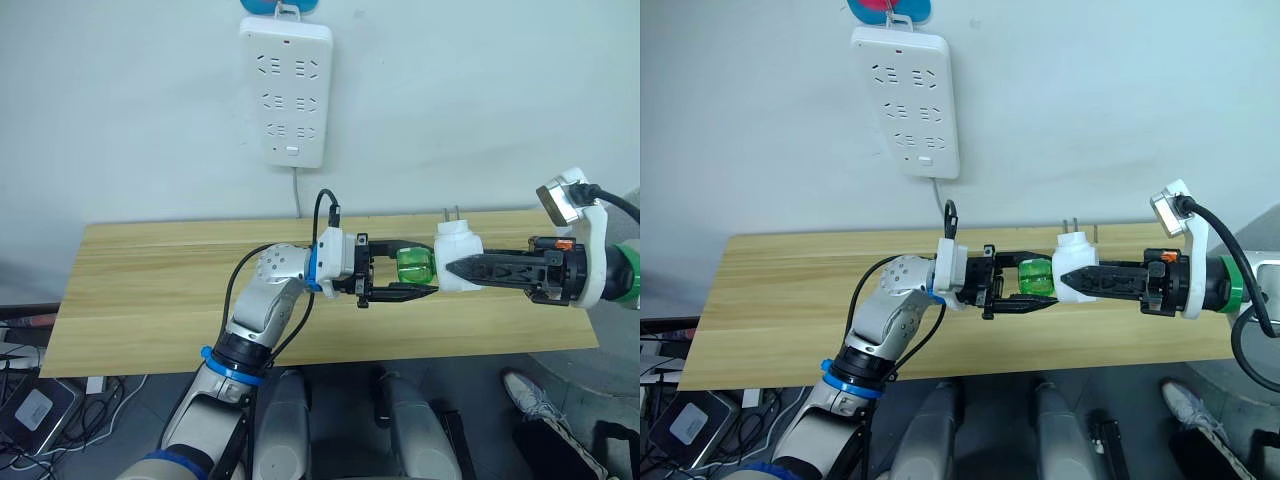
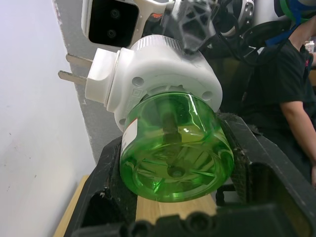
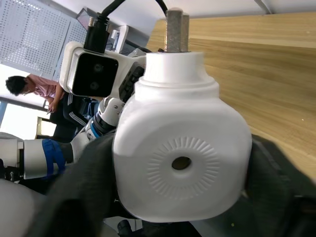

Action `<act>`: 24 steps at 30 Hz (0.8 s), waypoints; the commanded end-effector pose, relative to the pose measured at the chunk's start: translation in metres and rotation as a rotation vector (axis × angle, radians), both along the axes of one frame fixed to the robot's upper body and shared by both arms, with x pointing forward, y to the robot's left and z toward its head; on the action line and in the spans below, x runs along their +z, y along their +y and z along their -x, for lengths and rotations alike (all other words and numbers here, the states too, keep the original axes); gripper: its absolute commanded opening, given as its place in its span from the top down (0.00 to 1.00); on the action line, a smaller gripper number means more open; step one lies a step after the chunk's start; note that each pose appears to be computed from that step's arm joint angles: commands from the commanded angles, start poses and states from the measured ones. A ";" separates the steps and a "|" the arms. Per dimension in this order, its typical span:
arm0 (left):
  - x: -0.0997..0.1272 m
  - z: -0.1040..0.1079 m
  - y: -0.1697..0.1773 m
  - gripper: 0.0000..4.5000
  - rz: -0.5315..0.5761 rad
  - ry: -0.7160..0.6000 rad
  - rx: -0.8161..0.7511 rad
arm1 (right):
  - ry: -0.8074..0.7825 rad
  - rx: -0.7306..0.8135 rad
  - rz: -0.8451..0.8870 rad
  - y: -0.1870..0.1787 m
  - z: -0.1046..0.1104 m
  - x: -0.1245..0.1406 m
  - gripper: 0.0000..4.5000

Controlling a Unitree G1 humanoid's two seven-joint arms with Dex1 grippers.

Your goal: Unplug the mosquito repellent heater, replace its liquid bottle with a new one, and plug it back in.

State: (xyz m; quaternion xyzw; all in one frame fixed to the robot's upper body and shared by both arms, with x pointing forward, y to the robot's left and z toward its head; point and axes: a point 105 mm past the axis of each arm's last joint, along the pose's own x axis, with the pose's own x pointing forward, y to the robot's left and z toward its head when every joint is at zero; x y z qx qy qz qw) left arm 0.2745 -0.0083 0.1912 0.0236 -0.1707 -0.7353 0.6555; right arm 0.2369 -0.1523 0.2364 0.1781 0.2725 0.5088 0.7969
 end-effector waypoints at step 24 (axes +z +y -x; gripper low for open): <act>-0.009 -0.011 -0.008 0.00 -0.278 -0.524 0.339 | -0.124 -0.286 0.084 0.001 -0.020 -0.002 0.34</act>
